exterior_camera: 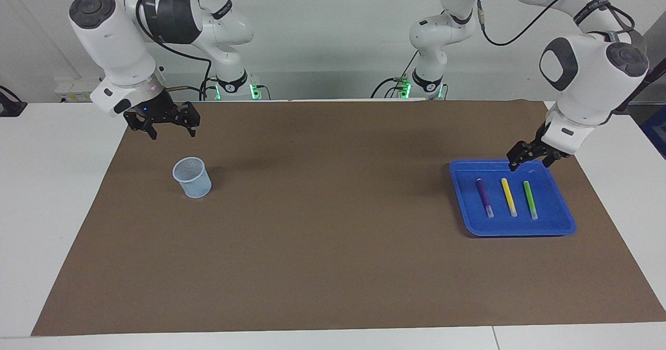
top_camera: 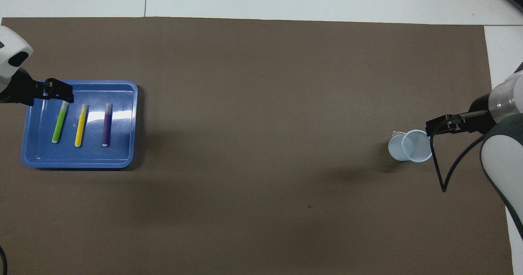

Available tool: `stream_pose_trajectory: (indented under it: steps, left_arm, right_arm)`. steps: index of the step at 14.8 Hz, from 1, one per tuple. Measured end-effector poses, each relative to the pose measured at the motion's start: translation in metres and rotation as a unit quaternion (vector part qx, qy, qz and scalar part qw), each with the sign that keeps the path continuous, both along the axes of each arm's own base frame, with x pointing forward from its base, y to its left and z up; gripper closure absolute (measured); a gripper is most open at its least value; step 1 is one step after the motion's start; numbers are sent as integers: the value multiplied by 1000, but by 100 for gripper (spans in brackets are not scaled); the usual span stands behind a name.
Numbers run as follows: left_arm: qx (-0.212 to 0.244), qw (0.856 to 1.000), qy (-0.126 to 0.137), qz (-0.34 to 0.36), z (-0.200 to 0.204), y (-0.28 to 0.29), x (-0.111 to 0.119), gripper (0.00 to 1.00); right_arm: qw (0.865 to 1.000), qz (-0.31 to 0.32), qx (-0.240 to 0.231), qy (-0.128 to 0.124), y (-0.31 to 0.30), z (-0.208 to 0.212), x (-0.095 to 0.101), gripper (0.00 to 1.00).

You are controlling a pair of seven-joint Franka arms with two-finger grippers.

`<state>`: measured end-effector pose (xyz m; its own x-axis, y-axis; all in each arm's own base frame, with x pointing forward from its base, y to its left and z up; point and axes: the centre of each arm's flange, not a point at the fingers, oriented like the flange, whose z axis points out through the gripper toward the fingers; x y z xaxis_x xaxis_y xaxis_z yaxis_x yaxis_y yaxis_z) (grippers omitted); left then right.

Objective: Right arm passes pens to left for tray arrangement

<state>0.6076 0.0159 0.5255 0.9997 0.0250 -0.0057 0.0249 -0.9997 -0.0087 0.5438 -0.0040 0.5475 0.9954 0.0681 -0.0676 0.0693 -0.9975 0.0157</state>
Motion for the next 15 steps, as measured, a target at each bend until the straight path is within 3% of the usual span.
stream_pose_trajectory:
  steps: [7,11,15]
  left_arm:
    - [-9,1000,-18,5,73,-19,-38,0]
    - [-8,999,-26,30,86,-53,-47,0]
    - [-8,999,-20,47,89,-40,-51,0]
  right_arm:
    - [1000,0,0,0,0,1,0,0]
    - [1000,-1,0,-1,0,17,-1,0]
    - [1000,-3,0,-4,-3,26,-1,0]
